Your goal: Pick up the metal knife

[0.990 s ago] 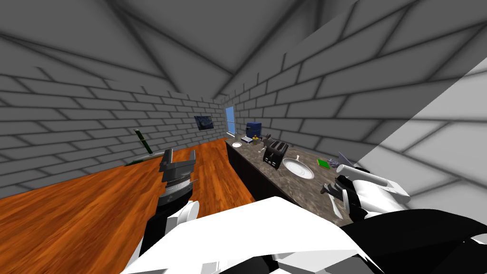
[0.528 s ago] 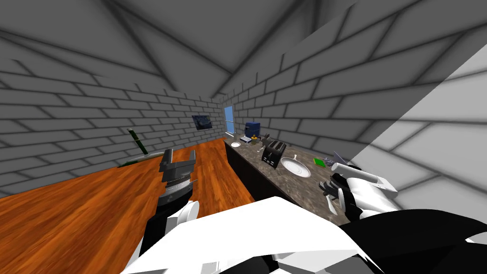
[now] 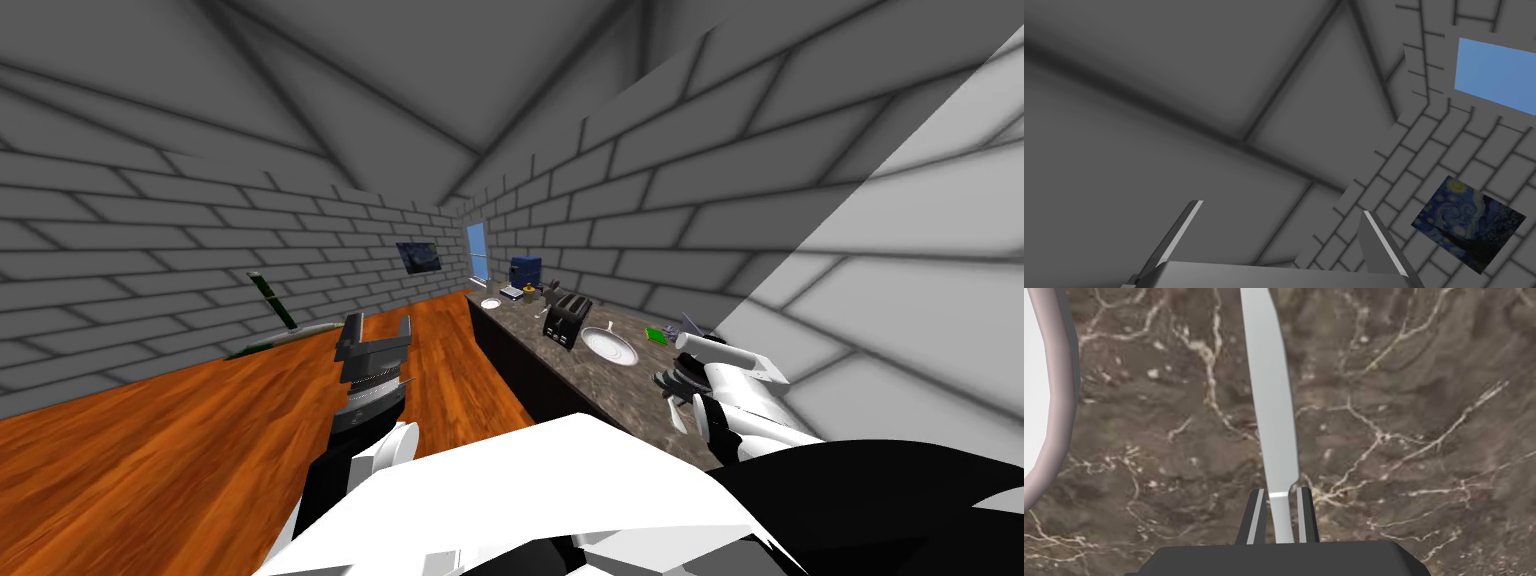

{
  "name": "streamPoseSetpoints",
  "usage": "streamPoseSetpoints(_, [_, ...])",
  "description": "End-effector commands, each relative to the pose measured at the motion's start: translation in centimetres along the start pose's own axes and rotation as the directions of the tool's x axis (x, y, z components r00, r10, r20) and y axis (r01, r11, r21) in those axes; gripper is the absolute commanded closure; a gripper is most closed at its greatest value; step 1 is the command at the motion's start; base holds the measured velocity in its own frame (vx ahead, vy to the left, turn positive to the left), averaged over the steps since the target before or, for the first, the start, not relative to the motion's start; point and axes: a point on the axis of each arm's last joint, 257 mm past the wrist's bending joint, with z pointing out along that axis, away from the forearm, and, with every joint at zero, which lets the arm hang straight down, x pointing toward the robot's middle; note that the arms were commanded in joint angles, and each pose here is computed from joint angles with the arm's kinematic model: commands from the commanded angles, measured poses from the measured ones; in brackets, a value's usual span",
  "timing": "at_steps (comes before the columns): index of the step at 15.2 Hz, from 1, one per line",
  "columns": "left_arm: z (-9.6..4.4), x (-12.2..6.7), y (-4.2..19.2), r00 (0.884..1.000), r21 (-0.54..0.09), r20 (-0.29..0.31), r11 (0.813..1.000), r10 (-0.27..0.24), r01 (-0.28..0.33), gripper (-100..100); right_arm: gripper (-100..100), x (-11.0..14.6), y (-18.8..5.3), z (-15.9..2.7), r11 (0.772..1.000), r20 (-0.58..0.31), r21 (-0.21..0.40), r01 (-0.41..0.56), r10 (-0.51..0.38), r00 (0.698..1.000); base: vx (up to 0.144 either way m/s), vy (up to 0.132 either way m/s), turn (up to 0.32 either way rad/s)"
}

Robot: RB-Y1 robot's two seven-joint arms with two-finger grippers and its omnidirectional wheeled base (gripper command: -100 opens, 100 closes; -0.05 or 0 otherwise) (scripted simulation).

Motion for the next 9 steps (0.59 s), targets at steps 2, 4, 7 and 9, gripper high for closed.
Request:
streamPoseSetpoints(2, [0.0,0.0,0.0,1.0,0.0,0.0,1.0,0.0,0.0,0,100,-0.1,-3.0,-0.6,1.0,0.004,0.0,0.02,-0.02,1.0,-0.034,-0.044,-0.097])
streamPoseSetpoints(4, [0.0,0.0,0.0,1.0,0.0,0.0,1.0,0.0,0.0,0,100,0.0,-4.5,-1.1,0.999,-0.004,0.0,0.032,-0.032,0.999,-0.047,-0.046,-0.086])
streamPoseSetpoints(7, [0.0,0.0,0.0,1.0,0.0,0.0,1.0,0.0,0.0,0,100,-0.3,-7.3,-1.7,0.999,-0.001,0.001,0.05,-0.05,0.999,-0.049,-0.06,-0.107])
streamPoseSetpoints(9, [0.0,0.0,0.0,1.0,0.0,0.0,1.0,0.0,0.0,0,100,-0.2,-6.7,-1.7,0.999,-0.006,0.001,0.049,-0.049,0.999,-0.029,-0.04,-0.038])
